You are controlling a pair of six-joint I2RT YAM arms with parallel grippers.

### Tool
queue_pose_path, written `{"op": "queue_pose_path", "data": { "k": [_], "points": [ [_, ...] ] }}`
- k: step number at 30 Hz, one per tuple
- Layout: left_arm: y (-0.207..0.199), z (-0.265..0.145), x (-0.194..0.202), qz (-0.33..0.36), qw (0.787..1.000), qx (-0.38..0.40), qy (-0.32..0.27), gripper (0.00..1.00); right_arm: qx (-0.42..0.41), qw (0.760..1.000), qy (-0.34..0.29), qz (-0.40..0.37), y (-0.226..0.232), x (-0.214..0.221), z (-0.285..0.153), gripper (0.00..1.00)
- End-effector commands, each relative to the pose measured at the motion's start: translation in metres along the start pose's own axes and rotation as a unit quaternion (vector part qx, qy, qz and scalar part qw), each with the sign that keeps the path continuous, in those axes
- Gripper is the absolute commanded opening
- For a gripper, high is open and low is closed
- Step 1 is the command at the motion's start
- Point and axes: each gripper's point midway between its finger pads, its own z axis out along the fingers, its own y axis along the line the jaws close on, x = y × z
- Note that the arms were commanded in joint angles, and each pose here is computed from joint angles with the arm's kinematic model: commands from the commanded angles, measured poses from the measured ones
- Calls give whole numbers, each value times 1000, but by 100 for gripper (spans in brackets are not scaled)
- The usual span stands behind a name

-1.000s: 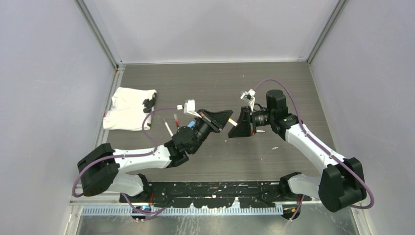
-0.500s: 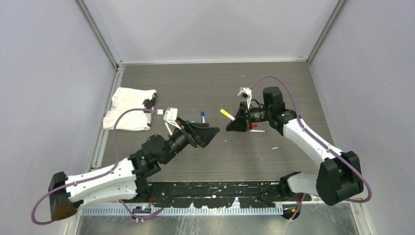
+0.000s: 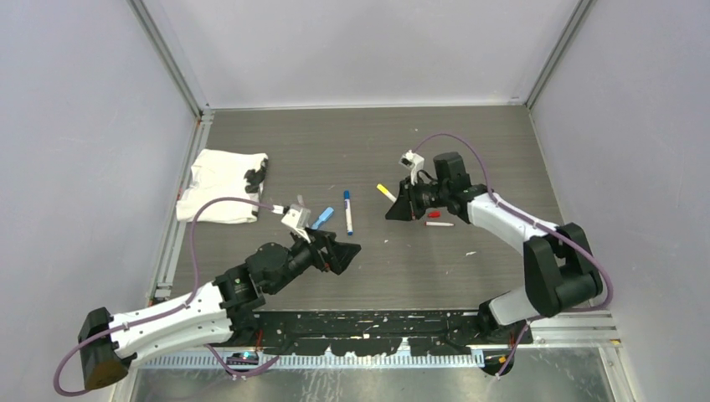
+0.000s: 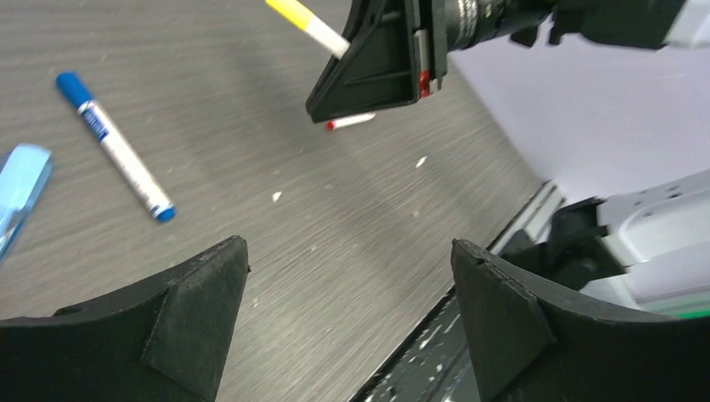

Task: Insert the pens into the pen caps
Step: Place the pen at the center of the board, then pick up the pen from the center of the board.

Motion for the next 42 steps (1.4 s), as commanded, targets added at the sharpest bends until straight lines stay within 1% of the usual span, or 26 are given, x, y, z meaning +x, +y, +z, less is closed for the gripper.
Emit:
{"op": "queue_pose_path", "data": {
  "k": [1, 4, 8, 12, 15, 17, 19, 22, 25, 26, 27, 29, 31, 32, 34, 37, 40, 42],
  "points": [
    [15, 1, -5, -8, 999, -23, -35, 92, 111, 992, -25, 51, -34, -16, 22, 18],
    [24, -5, -2, -21, 998, -35, -44, 92, 153, 984, -12, 90, -52, -10, 39, 24],
    [34, -13, 0, -42, 996, -43, -62, 91, 178, 974, 3, 138, -71, -3, 54, 27],
    [38, -20, -3, -52, 995, -43, -74, 91, 152, 971, 11, 185, -69, -3, 70, 39],
    [38, -22, -3, -52, 995, -45, -73, 90, 132, 970, 21, 203, -68, 1, 79, 43],
    [36, -21, -3, -54, 995, -43, -70, 90, 114, 973, 30, 200, -62, -2, 79, 45],
    [35, -20, -1, -54, 996, -39, -65, 90, 93, 981, 27, 169, -52, -14, 73, 47],
    [30, -17, 0, -53, 996, -29, -60, 90, 69, 995, 27, 61, -33, -37, 47, 50],
    [17, -15, -3, -59, 996, 8, -68, 94, 28, 998, 39, -39, -18, -48, 5, 52],
    [9, -14, -4, -63, 995, 32, -73, 96, 2, 997, 52, -55, -9, -40, -10, 53],
    [3, -14, -7, -68, 993, 49, -84, 98, -8, 994, 49, -94, -9, -41, -22, 53],
    [-5, -14, -9, -73, 990, 74, -92, 100, -36, 986, 75, -142, 2, -19, -43, 53],
    [-8, -13, -9, -72, 990, 82, -91, 100, -52, 964, 96, -241, 5, -2, -58, 55],
    [-10, -12, -8, -72, 990, 86, -87, 100, -61, 943, 117, -305, 3, 12, -66, 58],
    [-12, -9, -5, -70, 990, 89, -79, 100, -57, 923, 140, -352, -3, 27, -75, 63],
    [-12, -6, 0, -68, 992, 86, -67, 100, -44, 929, 159, -331, -18, 36, -83, 64],
    [-8, -3, 3, -68, 993, 77, -65, 100, -50, 930, 194, -308, -29, 46, -91, 60],
    [-5, -3, 6, -68, 993, 74, -64, 100, -38, 927, 220, -302, -40, 53, -95, 57]
  ]
}}
